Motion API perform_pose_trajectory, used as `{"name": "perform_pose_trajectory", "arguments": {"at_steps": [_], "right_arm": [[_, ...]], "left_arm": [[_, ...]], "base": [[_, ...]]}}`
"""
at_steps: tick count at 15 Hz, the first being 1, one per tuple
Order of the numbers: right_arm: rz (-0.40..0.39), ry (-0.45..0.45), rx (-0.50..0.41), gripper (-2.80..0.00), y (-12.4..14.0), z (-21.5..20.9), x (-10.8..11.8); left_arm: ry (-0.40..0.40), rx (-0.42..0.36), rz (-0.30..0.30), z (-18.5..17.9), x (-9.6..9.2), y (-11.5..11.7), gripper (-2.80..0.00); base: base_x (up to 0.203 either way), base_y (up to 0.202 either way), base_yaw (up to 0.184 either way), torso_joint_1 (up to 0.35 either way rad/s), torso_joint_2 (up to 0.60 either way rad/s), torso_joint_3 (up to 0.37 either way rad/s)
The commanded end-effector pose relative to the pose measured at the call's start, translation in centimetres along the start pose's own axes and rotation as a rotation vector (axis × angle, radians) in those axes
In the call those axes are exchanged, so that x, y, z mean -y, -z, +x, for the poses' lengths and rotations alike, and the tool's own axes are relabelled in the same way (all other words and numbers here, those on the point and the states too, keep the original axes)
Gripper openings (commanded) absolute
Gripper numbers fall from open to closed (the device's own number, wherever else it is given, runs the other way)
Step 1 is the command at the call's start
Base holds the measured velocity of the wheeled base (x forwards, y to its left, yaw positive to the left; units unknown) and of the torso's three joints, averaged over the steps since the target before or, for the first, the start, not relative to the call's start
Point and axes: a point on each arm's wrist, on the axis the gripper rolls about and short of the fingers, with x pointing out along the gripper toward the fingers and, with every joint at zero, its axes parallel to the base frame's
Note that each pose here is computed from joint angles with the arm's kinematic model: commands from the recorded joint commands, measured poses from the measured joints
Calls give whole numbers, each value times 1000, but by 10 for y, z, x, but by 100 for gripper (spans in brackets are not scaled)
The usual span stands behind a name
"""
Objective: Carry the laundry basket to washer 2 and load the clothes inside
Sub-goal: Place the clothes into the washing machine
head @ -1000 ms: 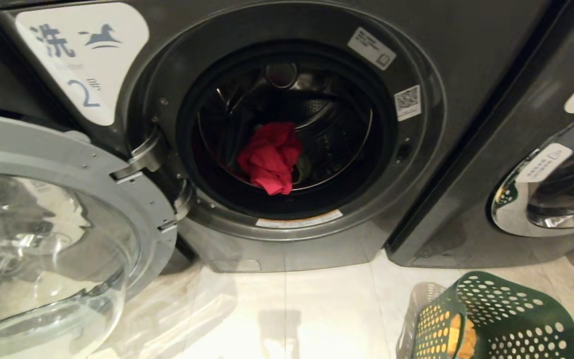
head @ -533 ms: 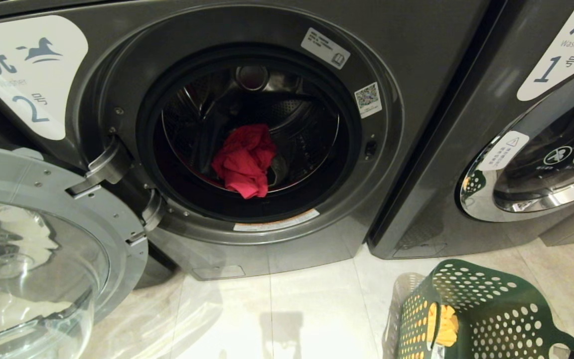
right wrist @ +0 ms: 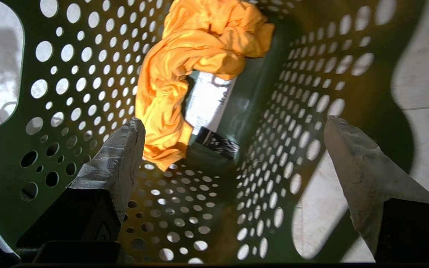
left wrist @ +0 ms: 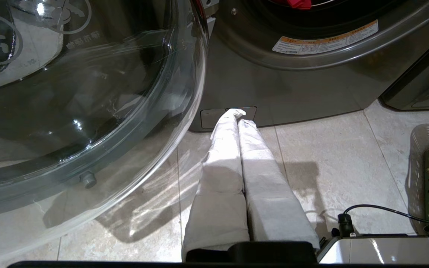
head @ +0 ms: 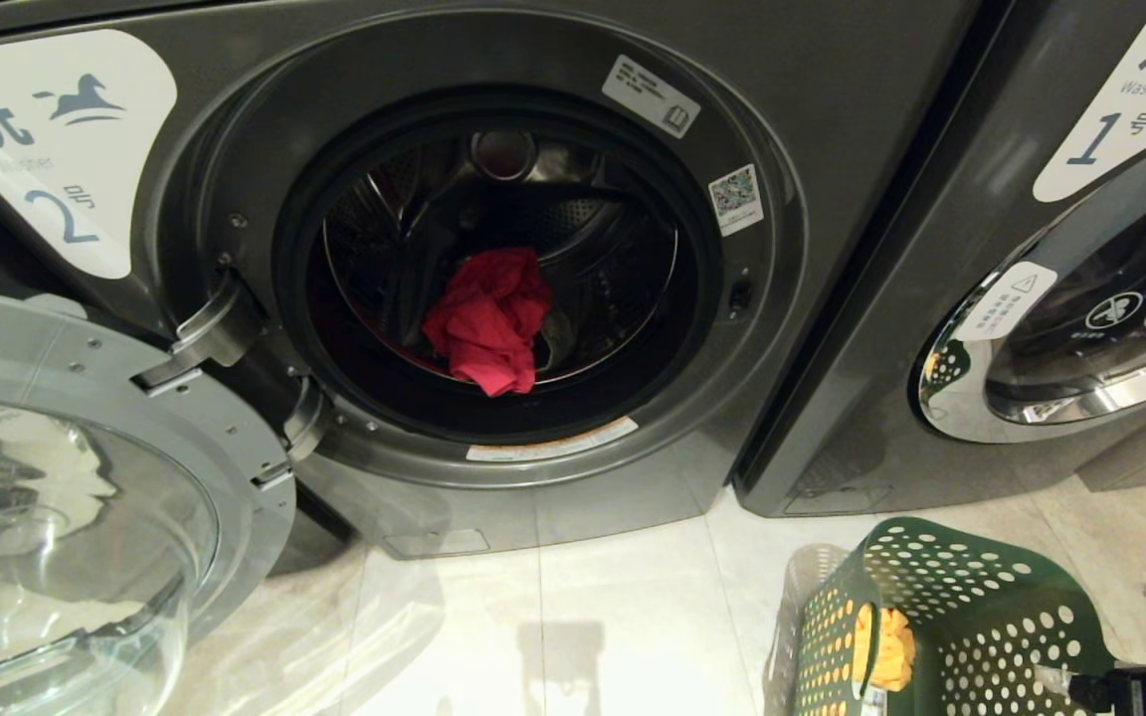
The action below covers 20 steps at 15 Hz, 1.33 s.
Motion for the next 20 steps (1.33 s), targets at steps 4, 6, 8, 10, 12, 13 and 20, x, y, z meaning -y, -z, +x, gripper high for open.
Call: {"name": "perform_pose_trajectory", "arguments": {"at_steps": [4, 6, 8, 10, 12, 13, 20], "right_arm": [[0, -113, -76, 0, 16, 91, 14], [-38, -116, -67, 0, 15, 134, 20], [-68, -113, -67, 0, 17, 176, 19], [-62, -148, -69, 0, 17, 210, 2], [-57, -189, -93, 0, 19, 222, -17], [-65, -213, -117, 0, 21, 224, -27], [-84, -233, -170, 0, 53, 252, -41]], "left_arm": [[0, 0, 0, 0, 0, 0, -280], [0, 0, 0, 0, 0, 0, -280], [0, 0, 0, 0, 0, 0, -280], [0, 0, 0, 0, 0, 0, -280], [0, 0, 0, 0, 0, 0, -280], [0, 0, 0, 0, 0, 0, -280], [0, 0, 0, 0, 0, 0, -280]], "base": [[0, 0, 0, 0, 0, 0], [0, 0, 0, 0, 0, 0], [0, 0, 0, 0, 0, 0], [0, 0, 0, 0, 0, 0], [0, 0, 0, 0, 0, 0], [0, 0, 0, 0, 0, 0], [0, 0, 0, 0, 0, 0]]}}
